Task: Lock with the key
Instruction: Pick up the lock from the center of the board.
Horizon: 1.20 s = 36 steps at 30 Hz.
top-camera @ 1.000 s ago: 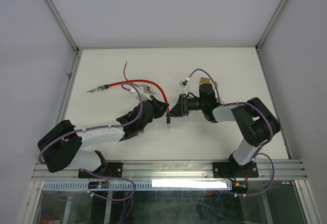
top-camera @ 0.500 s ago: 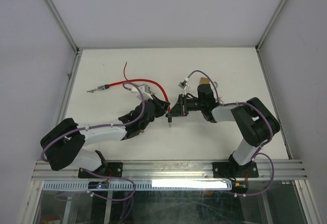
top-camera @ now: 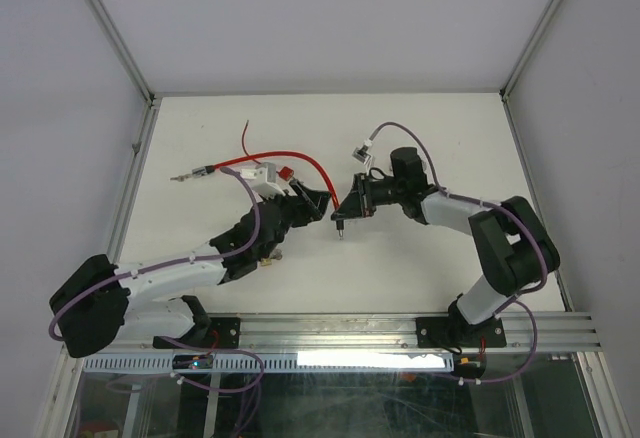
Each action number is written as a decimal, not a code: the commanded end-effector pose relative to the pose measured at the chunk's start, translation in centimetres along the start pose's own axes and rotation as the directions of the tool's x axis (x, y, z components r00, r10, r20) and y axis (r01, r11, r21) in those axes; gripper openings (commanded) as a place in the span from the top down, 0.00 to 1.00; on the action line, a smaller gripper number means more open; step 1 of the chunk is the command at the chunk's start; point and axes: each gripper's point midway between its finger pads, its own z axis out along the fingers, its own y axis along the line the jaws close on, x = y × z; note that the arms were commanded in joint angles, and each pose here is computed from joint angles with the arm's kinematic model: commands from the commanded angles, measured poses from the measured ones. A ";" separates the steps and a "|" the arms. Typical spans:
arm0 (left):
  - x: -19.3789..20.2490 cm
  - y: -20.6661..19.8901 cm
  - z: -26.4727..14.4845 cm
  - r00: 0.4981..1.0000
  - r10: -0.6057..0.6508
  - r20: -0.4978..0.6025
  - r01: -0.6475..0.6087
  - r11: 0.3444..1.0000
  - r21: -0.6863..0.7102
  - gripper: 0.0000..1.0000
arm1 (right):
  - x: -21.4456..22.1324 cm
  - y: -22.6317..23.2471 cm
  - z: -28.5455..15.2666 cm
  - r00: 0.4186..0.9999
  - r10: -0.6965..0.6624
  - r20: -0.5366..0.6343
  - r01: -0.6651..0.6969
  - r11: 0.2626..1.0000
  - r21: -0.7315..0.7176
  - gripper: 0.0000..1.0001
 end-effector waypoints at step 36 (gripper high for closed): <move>-11.3 5.5 -5.5 0.786 0.584 0.203 -0.578 0.811 -0.094 0.09 | -5.2 11.7 -11.6 0.570 -0.821 -0.044 0.822 0.568 0.041 1.00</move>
